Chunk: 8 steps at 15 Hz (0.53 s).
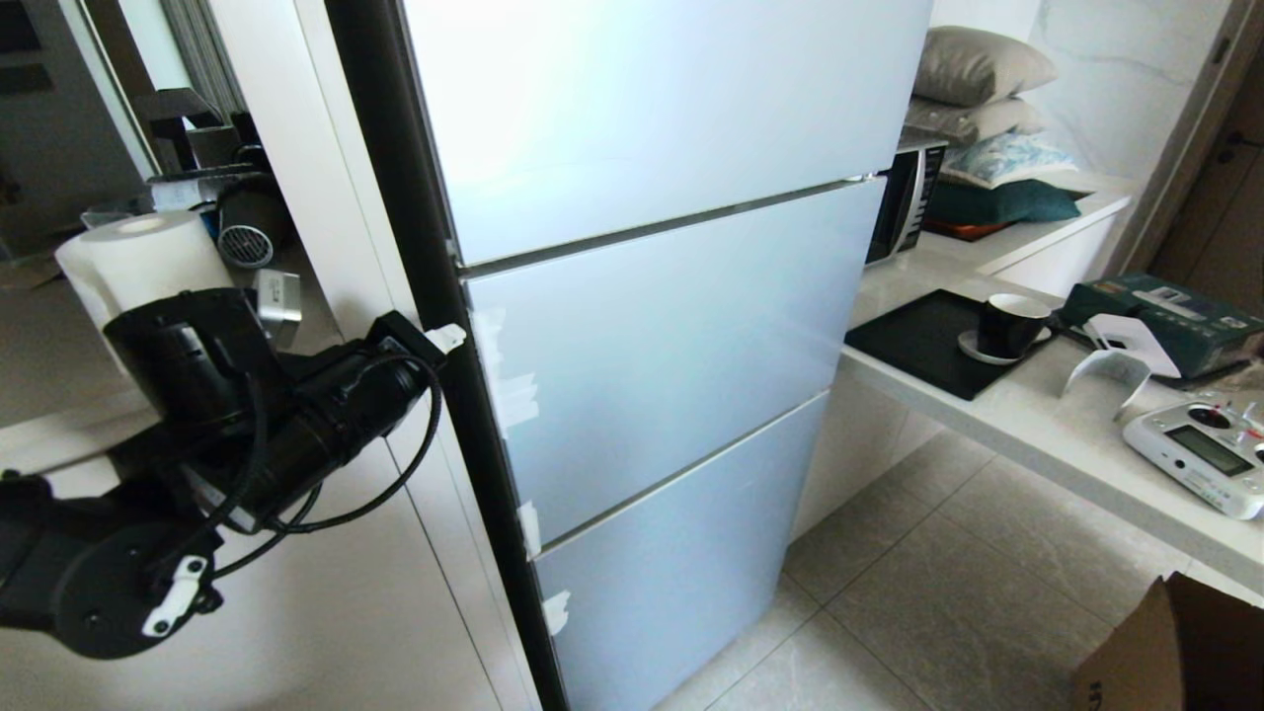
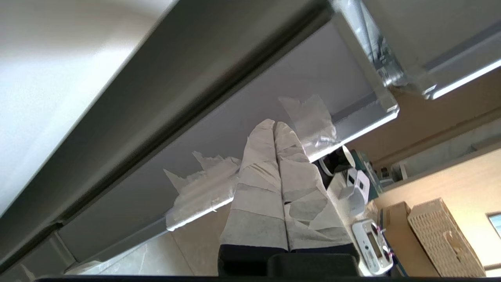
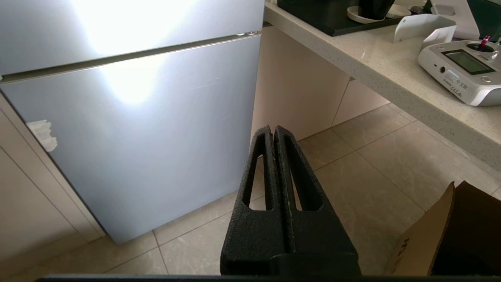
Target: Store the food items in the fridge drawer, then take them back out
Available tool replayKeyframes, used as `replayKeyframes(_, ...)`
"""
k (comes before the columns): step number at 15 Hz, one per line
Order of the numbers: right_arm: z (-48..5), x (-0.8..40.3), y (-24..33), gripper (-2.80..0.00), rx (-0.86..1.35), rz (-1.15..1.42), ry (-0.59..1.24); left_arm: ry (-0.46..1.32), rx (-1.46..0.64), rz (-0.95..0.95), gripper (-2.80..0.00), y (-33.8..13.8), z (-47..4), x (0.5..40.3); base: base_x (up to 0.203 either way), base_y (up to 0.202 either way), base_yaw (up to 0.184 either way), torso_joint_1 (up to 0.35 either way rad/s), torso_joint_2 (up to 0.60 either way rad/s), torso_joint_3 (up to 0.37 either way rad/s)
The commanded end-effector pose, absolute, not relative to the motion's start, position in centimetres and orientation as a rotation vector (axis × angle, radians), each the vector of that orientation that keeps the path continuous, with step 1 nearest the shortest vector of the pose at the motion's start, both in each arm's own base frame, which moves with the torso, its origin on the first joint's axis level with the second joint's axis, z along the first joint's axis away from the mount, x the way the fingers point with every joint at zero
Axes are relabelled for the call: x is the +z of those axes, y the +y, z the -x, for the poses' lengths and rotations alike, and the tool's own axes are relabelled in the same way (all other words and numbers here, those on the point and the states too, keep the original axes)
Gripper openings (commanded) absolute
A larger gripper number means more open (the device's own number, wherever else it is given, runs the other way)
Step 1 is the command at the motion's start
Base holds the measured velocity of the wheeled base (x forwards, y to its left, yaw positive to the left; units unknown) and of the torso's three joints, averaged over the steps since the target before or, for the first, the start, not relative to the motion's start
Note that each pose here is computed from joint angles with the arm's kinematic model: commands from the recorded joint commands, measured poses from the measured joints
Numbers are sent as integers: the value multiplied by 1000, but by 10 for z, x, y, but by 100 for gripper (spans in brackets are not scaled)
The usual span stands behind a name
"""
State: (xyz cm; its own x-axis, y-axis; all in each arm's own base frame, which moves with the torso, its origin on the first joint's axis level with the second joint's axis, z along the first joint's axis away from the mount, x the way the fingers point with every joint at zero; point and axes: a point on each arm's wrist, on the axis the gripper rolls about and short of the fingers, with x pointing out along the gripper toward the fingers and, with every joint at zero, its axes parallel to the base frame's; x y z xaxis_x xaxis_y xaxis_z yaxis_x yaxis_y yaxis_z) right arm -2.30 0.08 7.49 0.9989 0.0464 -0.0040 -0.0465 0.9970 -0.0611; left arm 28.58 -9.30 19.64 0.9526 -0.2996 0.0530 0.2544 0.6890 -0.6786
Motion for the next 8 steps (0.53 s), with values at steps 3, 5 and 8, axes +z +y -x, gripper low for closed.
replayKeyframes(3,23,75,1,-280,48,62,3,51,-311,755,-280,-95,-293,198,0,0,0,0,0,0)
replayKeyframes(5,23,75,1,-280,48,61,3,49,-308,754,-280,-95,-294,198,0,0,0,0,0,0)
replayKeyframes(8,23,75,1,-280,48,61,3,53,-313,753,-280,-96,-294,197,0,0,0,0,0,0)
